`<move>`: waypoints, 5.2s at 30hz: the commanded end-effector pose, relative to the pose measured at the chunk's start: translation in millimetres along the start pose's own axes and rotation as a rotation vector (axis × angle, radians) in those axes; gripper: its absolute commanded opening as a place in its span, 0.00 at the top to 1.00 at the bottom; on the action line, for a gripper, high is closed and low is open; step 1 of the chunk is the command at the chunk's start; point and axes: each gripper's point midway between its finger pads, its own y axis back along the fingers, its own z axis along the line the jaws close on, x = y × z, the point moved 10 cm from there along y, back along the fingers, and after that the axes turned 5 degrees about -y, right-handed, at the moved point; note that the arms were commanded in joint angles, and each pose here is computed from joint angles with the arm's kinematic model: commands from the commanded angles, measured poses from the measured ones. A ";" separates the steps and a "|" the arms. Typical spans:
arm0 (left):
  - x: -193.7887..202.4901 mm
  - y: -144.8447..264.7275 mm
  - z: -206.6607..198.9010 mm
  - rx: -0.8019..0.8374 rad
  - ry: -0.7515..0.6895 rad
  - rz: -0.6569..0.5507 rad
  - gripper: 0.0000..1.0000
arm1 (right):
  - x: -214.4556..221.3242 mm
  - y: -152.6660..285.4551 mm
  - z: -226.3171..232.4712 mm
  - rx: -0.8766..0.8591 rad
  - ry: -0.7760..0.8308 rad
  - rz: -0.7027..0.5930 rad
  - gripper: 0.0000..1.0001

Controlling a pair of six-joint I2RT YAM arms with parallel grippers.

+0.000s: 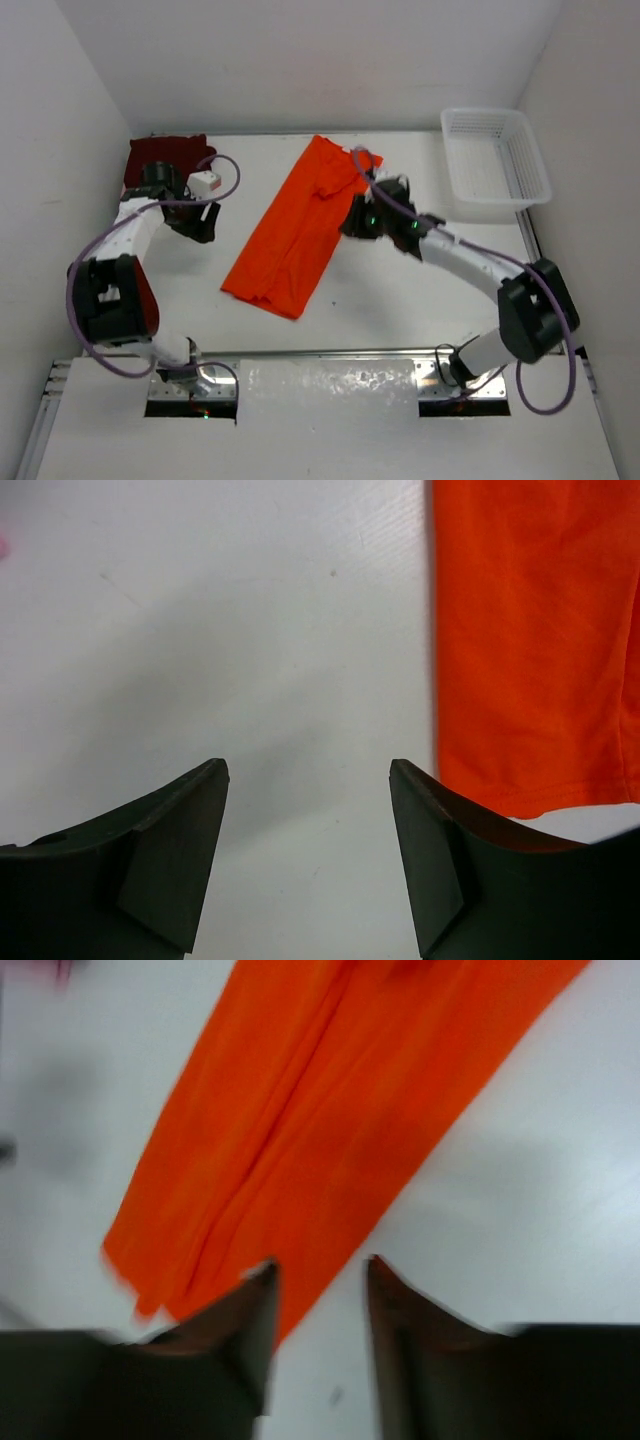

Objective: Fold and stack the t-shirts
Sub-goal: Rotate the tshirt 90 degrees, then grab the bottom of the folded rectangular tshirt with both arms, then fold the folded rectangular tshirt in 1/3 of the way

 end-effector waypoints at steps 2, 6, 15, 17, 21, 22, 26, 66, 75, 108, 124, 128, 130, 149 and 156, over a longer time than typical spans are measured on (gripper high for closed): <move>-6.2 14.8 -7.2 -0.072 -0.015 -0.113 0.37 | 112.2 2.5 3.7 -0.091 -0.265 0.192 0.79; -2.5 26.1 -19.5 -0.076 0.024 -0.155 0.36 | 163.1 12.5 23.0 -0.120 -0.307 0.254 0.55; 13.9 42.6 -41.0 -0.091 0.034 -0.185 0.36 | 212.5 -6.5 39.7 -0.143 -0.430 0.303 0.50; 13.2 46.2 -40.5 -0.105 0.029 -0.180 0.36 | 224.3 -15.1 41.0 -0.143 -0.451 0.347 0.52; 11.7 51.3 -39.3 -0.123 0.012 -0.176 0.36 | 235.0 -26.0 41.5 -0.137 -0.530 0.366 0.51; 11.7 51.7 -38.9 -0.130 0.011 -0.175 0.36 | 234.5 -28.7 43.1 -0.146 -0.551 0.362 0.52; 13.1 53.5 -40.4 -0.128 -0.004 -0.175 0.36 | 242.4 -33.6 40.8 -0.144 -0.591 0.404 0.68; 39.0 -19.2 -240.0 0.413 -1.948 -0.337 0.38 | 234.6 91.8 -97.8 -0.030 -0.142 0.654 0.47; 83.5 -56.4 -256.1 0.524 -1.964 -0.269 0.36 | 234.5 89.5 -96.4 -0.002 -0.163 0.694 0.54; -101.8 -24.4 -195.8 0.273 -1.119 -0.472 1.00 | 42.3 34.2 -48.9 -0.191 -0.302 0.305 1.00; -171.7 -98.4 -121.0 0.213 -0.989 -0.415 1.00 | -34.0 -46.0 -80.8 -0.143 -0.353 0.274 1.00; -167.1 -112.7 -117.1 0.217 -1.004 -0.400 1.00 | -38.7 -60.5 -88.2 -0.108 -0.354 0.287 1.00; -168.9 -117.0 -115.2 0.202 -0.999 -0.406 1.00 | -40.2 -68.4 -91.8 -0.092 -0.358 0.291 1.00; -204.3 -115.7 -50.5 -0.152 -0.662 -0.328 0.52 | -110.3 -51.7 -110.9 0.183 -0.086 0.049 0.63; -135.2 -92.5 -124.8 0.362 -1.223 -0.194 0.54 | -43.3 -47.8 -71.2 -0.110 0.025 0.212 0.95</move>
